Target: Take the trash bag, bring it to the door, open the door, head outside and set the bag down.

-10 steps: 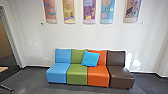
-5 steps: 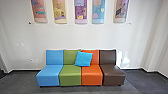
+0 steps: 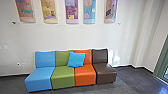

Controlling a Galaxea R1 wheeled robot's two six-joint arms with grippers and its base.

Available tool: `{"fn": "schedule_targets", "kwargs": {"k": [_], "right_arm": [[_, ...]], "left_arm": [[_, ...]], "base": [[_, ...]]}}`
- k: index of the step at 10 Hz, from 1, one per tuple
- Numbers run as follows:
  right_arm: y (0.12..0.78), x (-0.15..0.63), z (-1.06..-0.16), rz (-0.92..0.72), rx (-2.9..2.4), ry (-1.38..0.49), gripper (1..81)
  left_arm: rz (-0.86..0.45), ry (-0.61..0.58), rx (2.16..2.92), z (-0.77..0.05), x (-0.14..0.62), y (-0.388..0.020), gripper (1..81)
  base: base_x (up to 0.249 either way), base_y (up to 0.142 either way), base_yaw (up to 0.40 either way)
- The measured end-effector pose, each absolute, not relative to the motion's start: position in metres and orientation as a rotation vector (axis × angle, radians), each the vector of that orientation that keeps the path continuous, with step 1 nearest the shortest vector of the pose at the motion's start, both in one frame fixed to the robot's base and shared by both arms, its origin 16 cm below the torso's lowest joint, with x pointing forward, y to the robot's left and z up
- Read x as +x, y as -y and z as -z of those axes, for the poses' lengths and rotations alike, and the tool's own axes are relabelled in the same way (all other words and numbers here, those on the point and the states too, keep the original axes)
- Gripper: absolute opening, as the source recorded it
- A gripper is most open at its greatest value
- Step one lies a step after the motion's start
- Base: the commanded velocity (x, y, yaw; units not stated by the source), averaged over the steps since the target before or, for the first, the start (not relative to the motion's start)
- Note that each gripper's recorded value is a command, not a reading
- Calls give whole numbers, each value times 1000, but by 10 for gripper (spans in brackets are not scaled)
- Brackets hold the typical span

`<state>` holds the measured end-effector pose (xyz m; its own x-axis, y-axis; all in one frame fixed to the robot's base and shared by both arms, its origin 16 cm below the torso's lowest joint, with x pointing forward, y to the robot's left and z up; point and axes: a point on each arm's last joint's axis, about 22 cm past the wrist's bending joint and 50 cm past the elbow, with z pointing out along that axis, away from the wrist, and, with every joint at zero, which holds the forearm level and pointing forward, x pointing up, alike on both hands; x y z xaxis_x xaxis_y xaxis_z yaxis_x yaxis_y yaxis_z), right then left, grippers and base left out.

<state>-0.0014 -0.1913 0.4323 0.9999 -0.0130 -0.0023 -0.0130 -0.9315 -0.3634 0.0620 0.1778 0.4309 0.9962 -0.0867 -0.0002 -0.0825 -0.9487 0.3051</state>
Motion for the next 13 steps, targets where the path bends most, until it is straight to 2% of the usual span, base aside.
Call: {"fn": "schedule_targets", "kwargs": {"k": [13], "right_arm": [[192, -8, -430, -10, -2780, -17, 811]], "left_arm": [[15, 137, 2825, -431, 63, -174, 10]], "base": [[0, 0, -278]]}}
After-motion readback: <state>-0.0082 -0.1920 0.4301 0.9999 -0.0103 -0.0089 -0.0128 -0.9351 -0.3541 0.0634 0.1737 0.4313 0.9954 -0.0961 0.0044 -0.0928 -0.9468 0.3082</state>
